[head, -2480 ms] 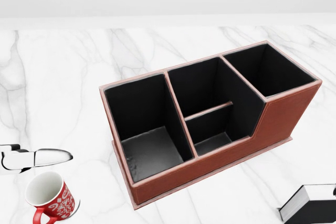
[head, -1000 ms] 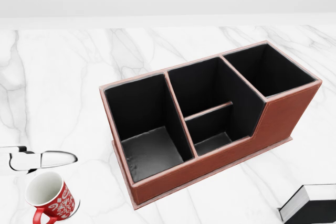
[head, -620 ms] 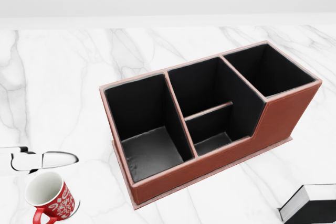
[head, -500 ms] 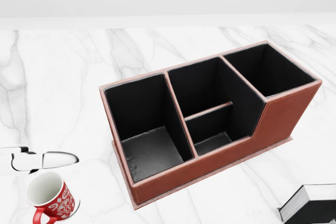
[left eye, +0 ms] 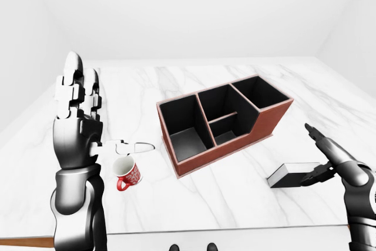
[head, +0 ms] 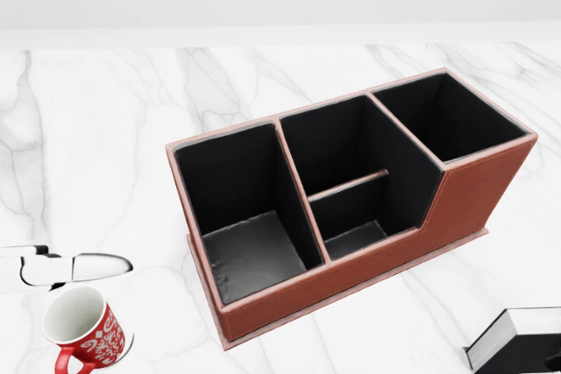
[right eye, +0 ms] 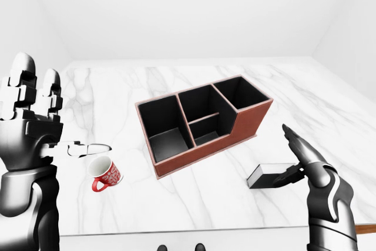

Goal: Pick up the book and place it in the back compartment of the caddy.

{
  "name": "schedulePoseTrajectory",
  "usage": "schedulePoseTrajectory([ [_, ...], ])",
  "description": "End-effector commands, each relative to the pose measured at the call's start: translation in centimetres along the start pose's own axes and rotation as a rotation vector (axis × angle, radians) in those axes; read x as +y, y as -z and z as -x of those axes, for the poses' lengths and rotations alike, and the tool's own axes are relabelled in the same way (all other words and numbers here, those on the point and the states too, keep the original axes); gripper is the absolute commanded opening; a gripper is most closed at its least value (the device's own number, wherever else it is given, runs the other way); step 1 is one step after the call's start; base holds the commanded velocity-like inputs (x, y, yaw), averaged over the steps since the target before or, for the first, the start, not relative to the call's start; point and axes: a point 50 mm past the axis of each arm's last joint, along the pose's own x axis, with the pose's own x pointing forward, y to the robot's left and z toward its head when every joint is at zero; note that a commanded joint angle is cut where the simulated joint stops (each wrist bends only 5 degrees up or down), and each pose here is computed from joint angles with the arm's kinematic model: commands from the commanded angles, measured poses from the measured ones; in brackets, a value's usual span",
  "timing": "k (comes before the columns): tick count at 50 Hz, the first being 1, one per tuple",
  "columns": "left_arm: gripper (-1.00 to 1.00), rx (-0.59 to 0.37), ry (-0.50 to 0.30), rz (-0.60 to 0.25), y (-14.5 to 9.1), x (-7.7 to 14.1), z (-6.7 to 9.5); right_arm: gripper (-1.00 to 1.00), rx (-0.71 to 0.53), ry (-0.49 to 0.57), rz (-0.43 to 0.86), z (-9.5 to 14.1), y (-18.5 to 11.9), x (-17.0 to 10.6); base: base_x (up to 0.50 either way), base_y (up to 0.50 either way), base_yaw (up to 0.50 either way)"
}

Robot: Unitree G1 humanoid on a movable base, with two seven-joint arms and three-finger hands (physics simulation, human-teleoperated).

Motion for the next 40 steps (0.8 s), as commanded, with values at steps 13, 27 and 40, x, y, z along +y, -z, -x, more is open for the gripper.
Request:
schedulePoseTrajectory([
  [13, 0.99, -0.006, 0.001, -0.001, -0.1, 0.0, 0.0, 1.0, -0.021, -0.082, 0.049, -0.6, -0.3, 1.7, 0.0, 0.0, 0.0],
  [27, 0.99, 0.001, 0.003, -0.001, 0.0, 0.0, 0.1, 1.0, -0.018, -0.099, 0.052, -0.6, 0.3, 2.4, 0.0, 0.0, 0.0],
  [40, 0.99, 0.004, 0.004, -0.002, 0.0, -0.1, 0.1, 1.0, -0.016, -0.123, 0.05, -0.8, 1.1, 3.6, 0.0, 0.0, 0.0],
])
